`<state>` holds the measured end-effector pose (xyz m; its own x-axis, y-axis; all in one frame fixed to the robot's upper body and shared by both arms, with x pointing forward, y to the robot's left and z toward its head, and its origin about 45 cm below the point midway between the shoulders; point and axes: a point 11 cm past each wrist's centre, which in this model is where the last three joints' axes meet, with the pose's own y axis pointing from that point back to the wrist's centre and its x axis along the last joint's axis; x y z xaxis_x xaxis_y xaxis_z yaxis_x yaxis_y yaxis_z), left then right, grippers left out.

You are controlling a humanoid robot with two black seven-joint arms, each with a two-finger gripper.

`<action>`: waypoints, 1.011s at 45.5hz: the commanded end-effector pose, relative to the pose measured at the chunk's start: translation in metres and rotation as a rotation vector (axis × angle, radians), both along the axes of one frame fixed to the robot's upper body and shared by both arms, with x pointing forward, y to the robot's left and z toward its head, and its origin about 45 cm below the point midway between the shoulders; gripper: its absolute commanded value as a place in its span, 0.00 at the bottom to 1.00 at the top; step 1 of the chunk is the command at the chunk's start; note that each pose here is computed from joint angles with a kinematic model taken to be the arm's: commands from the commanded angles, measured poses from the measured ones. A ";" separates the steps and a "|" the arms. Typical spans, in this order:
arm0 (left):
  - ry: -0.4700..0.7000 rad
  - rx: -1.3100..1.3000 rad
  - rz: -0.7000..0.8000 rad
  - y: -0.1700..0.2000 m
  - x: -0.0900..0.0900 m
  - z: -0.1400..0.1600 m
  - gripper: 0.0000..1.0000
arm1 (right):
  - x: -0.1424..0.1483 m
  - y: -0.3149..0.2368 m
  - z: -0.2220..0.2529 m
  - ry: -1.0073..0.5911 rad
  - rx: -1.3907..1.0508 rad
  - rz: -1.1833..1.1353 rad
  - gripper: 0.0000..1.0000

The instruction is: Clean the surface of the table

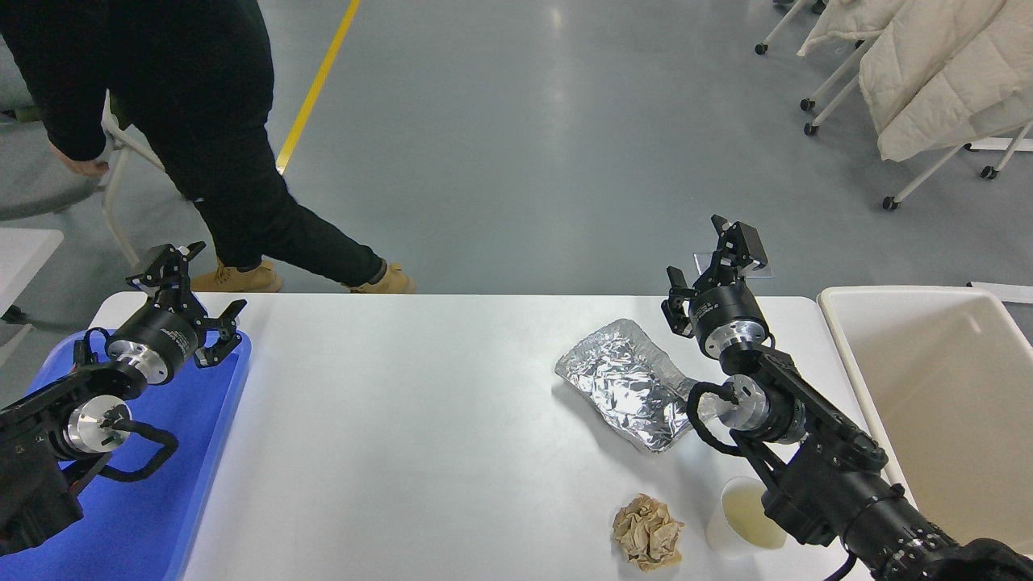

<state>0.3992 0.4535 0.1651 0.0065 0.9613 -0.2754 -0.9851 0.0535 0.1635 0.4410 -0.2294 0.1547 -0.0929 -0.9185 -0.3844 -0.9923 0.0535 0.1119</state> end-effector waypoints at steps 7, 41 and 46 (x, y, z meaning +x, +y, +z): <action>0.001 0.000 0.001 0.000 0.000 0.000 1.00 | 0.000 -0.002 0.003 -0.012 0.024 -0.012 1.00; -0.001 -0.001 -0.001 0.000 0.000 0.000 1.00 | 0.007 -0.060 0.021 0.097 -0.554 0.261 1.00; -0.001 -0.001 -0.001 0.000 0.000 0.000 1.00 | 0.002 -0.073 0.032 0.123 -0.646 0.318 1.00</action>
